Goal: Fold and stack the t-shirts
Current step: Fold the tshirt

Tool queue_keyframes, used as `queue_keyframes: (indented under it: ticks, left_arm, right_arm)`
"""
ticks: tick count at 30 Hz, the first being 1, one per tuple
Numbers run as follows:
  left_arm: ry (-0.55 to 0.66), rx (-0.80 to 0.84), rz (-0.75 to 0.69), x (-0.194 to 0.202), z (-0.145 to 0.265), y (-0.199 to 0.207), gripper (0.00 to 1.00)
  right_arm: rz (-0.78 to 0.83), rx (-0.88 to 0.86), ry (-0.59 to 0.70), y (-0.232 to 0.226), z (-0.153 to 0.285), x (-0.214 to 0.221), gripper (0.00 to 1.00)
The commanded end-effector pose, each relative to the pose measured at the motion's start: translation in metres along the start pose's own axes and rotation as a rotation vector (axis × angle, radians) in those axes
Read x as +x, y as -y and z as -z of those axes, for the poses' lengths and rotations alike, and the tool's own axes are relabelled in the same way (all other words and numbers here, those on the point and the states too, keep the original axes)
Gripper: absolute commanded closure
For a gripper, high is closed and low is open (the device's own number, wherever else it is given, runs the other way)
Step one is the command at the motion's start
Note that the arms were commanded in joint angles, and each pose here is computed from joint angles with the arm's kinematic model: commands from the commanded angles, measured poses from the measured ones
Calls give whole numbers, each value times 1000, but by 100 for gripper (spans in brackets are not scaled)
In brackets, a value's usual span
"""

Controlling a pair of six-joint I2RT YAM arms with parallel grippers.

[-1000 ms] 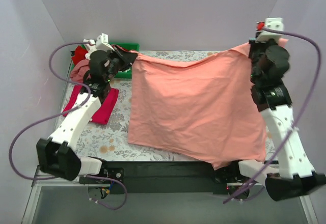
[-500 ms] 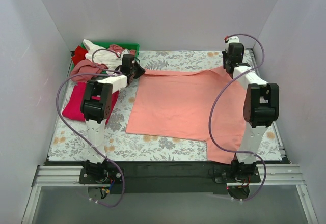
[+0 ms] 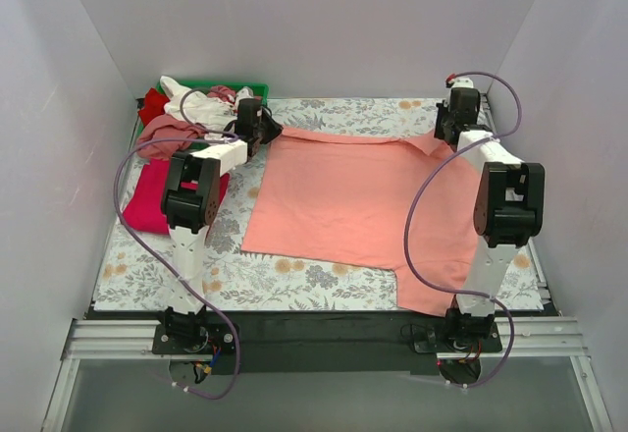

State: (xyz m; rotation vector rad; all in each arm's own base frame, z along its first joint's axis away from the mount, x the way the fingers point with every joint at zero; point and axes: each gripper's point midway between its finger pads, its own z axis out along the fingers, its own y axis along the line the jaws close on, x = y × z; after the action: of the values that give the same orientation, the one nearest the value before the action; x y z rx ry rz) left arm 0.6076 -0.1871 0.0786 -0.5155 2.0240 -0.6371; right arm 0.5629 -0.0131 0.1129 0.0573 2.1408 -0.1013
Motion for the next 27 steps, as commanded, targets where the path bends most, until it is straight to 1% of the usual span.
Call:
queue_keyframes:
  ticks: [1,2,3,4,5,6,7,8,10,11,12,18,19,21,22,24,25,26,27]
  left_arm:
    - [62,13,-20,-29,27,16,100]
    - [49,18,-20,-25,32,16,100]
    - [48,21,-20,-25,35,15,100]
    - [50,23,-18,-25,38,16,100]
    - [32,9,-19,-16,40,8,100]
    - [43,19,-17,-21,47,14,100]
    - [38,14,-17,-18,51,11,100]
    - [39,15,-19,-18,55,11,100]
    - [40,16,-23,-16,67,9,100]
    - [37,13,-26,-14,71,7,100]
    - [35,5,-28,-13,78,5,100]
    - [29,-27,-38,-7,96,-6,100]
    - [17,-53,-38,-4,98,-11,100]
    - [24,-100,-38,-6,101,-19,100]
    - [5,-124,-40,-1,103,-25,100]
    - [-10,-135,-45,2,107,-27,100]
    - [-19,-143,-46,4,109,-29,100]
    - [-31,-153,-46,8,111,-34,99]
    - [-30,-161,-45,7,115,-34,95]
  right_arm:
    - [-102,-17,13,-3,48,-15,97]
    - [-117,-19,11,-2,61,-16,97]
    - [-132,-17,-7,-2,67,-10,97]
    - [-151,-14,-42,-2,72,6,96]
    - [-177,-12,-56,-4,78,12,96]
    - [-191,-14,-66,-3,89,15,96]
    - [-201,-12,-82,-3,94,22,96]
    - [-227,-2,-123,-3,99,40,96]
    - [-252,26,-141,1,114,49,96]
    - [-268,40,-177,0,119,68,96]
    - [-272,55,-155,1,129,65,96]
    - [-303,61,-228,-6,161,109,92]
    - [-298,53,-240,-9,163,113,89]
    - [-292,51,-274,-10,168,125,87]
    - [-287,61,-292,-9,169,132,82]
    - [-277,73,-330,-7,174,141,76]
    - [-278,72,-344,-7,176,145,70]
    - [-282,65,-354,-8,178,147,68]
    - [-283,50,-356,-10,182,147,63]
